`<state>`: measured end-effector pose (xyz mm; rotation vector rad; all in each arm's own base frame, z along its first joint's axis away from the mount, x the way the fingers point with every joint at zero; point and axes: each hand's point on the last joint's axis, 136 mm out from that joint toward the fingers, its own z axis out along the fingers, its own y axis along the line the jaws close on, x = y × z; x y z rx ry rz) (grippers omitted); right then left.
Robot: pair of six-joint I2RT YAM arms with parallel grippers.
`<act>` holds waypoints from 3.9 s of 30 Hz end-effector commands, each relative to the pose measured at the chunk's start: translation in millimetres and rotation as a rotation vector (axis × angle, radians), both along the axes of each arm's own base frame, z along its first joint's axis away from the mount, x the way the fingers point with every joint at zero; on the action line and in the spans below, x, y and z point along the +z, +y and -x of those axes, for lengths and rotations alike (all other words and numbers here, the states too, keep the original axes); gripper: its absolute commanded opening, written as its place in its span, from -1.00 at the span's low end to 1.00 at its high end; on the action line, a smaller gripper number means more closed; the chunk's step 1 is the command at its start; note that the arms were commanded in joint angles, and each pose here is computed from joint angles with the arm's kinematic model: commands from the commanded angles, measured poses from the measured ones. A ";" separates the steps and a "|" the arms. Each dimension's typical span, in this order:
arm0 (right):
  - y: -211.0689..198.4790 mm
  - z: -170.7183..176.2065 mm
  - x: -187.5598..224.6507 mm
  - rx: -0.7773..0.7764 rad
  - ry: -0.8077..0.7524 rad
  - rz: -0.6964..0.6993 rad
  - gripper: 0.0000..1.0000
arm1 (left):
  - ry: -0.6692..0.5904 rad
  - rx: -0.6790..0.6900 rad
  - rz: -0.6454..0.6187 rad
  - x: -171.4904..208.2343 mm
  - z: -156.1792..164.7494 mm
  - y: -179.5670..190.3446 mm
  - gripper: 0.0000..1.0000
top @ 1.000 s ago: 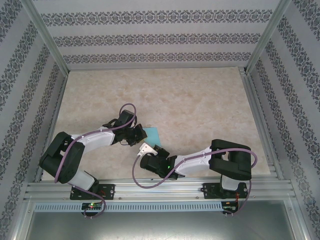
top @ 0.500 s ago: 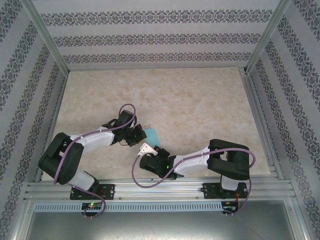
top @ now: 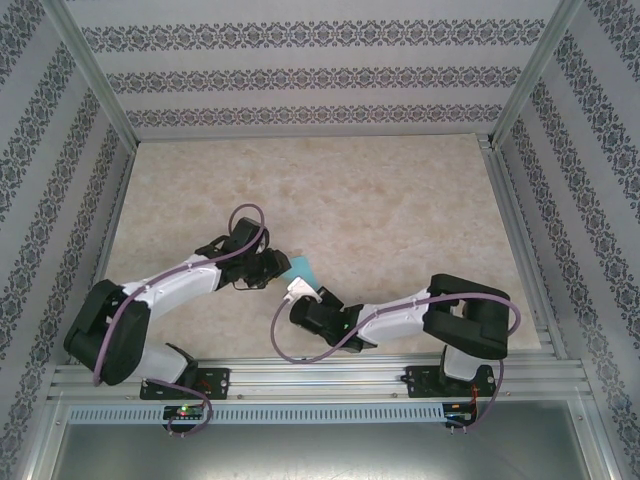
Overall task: Fold a paper plane with a square sheet of paper (pick it up from the middle)
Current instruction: Fold the wing for the fifth time at the center of the table.
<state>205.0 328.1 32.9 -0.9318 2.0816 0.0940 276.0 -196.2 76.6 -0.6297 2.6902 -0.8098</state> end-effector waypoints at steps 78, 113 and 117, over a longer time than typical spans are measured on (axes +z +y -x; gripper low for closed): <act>21.2 -18.2 14.4 0.028 0.224 -0.272 -0.77 | 0.246 0.055 -0.046 -33.3 -10.4 1.9 -0.72; 12.7 -14.6 0.2 0.041 0.083 -0.061 -0.52 | 0.242 0.039 -0.023 -29.5 -11.2 -2.8 -1.00; 12.0 -15.7 0.7 0.032 0.079 -0.063 -0.62 | 0.243 0.038 -0.024 -29.4 -11.3 -2.7 -1.00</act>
